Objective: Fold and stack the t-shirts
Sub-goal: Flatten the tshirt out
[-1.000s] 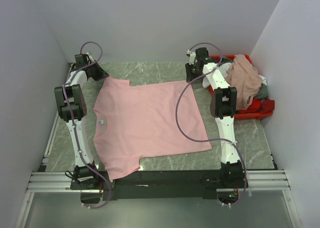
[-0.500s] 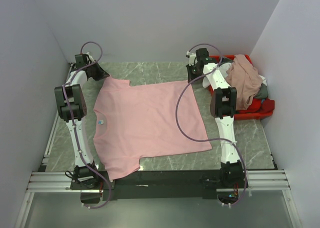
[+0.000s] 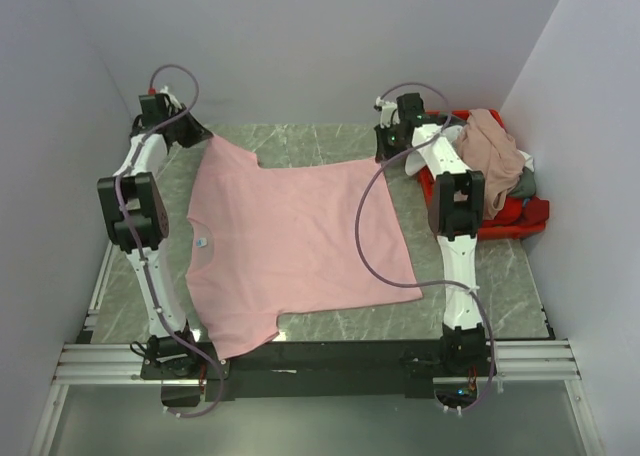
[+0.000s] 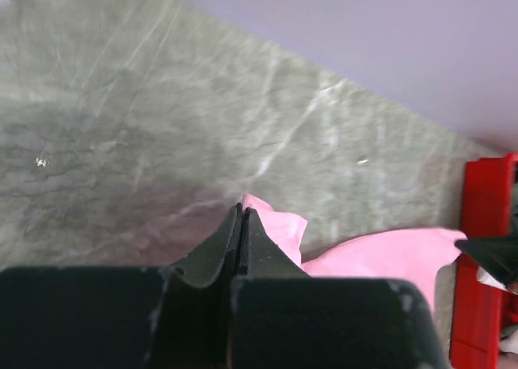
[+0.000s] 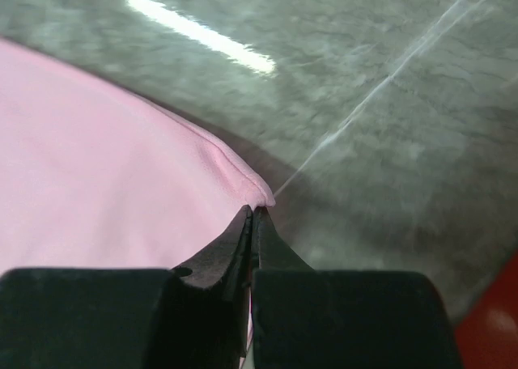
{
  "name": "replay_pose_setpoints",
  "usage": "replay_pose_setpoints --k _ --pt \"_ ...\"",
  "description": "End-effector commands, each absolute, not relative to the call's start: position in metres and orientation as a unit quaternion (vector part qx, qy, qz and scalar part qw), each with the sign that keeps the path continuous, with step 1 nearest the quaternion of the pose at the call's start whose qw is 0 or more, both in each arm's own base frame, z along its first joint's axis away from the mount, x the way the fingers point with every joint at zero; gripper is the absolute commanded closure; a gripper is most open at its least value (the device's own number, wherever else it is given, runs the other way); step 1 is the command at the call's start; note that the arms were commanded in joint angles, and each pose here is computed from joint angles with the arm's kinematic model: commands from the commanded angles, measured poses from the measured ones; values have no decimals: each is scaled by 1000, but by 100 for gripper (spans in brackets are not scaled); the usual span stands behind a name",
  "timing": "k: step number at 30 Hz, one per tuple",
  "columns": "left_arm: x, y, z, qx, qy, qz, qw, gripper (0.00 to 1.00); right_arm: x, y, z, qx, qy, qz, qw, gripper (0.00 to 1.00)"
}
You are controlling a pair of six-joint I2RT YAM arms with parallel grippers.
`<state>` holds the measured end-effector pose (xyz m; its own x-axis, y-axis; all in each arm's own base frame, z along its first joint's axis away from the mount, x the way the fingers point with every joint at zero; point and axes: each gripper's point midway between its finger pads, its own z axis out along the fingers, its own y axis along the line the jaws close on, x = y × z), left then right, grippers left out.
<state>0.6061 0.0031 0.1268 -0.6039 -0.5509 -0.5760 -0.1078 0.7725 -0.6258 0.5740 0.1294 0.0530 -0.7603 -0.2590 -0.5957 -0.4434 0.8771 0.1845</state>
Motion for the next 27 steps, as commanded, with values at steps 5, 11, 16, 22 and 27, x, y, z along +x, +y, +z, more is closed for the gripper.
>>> replay_pose_setpoints --k 5,11,16,22,27 --pt "569 5 298 -137 777 -257 559 100 530 151 280 -259 825 179 469 100" --pt "502 -4 396 -118 715 -259 638 100 453 144 403 -297 761 153 556 100" --pt "419 -11 512 -103 620 -261 733 100 381 133 490 -314 710 120 619 100" --pt "301 -27 629 -69 495 -272 823 100 293 115 577 -299 626 85 715 100" --pt "212 -37 683 -42 411 -269 870 100 235 100 619 -273 572 82 769 100"
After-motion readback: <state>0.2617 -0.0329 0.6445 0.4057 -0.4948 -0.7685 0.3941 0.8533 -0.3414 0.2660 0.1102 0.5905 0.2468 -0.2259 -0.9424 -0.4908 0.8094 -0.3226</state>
